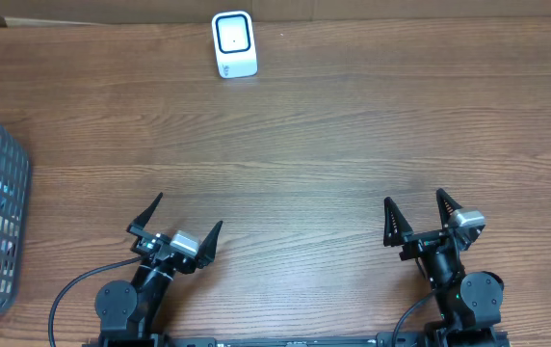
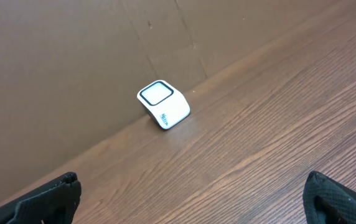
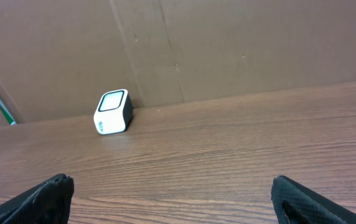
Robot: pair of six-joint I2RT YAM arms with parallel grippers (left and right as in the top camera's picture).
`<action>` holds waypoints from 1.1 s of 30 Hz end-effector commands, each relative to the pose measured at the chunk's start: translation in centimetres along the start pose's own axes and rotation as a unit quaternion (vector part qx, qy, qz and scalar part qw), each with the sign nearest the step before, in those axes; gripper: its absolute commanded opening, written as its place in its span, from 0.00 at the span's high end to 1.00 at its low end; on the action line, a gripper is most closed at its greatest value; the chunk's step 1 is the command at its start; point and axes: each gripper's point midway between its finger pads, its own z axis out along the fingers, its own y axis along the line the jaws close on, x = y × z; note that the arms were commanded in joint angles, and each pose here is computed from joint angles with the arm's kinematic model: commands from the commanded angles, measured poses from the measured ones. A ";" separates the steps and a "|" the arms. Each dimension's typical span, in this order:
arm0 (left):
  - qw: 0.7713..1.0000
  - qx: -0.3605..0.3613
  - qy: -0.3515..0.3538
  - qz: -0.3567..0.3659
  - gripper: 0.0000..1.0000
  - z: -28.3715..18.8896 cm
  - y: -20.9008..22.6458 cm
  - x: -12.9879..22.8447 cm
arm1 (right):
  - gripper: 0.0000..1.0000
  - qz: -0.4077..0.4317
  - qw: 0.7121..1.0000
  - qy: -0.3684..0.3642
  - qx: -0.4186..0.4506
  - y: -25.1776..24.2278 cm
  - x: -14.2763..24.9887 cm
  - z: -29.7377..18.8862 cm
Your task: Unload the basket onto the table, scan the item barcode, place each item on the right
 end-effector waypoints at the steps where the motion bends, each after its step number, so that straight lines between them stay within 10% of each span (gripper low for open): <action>1: 1.000 -0.002 -0.002 0.007 0.00 0.0 0.1 0.0 | 0.00 -0.001 1.000 -0.002 -0.004 0.1 0.2 0.0; 33: 0.994 -0.002 -0.026 -0.104 0.00 -0.3 0.6 -2.0 | 0.00 -0.001 1.000 -0.002 -0.004 0.1 0.2 0.0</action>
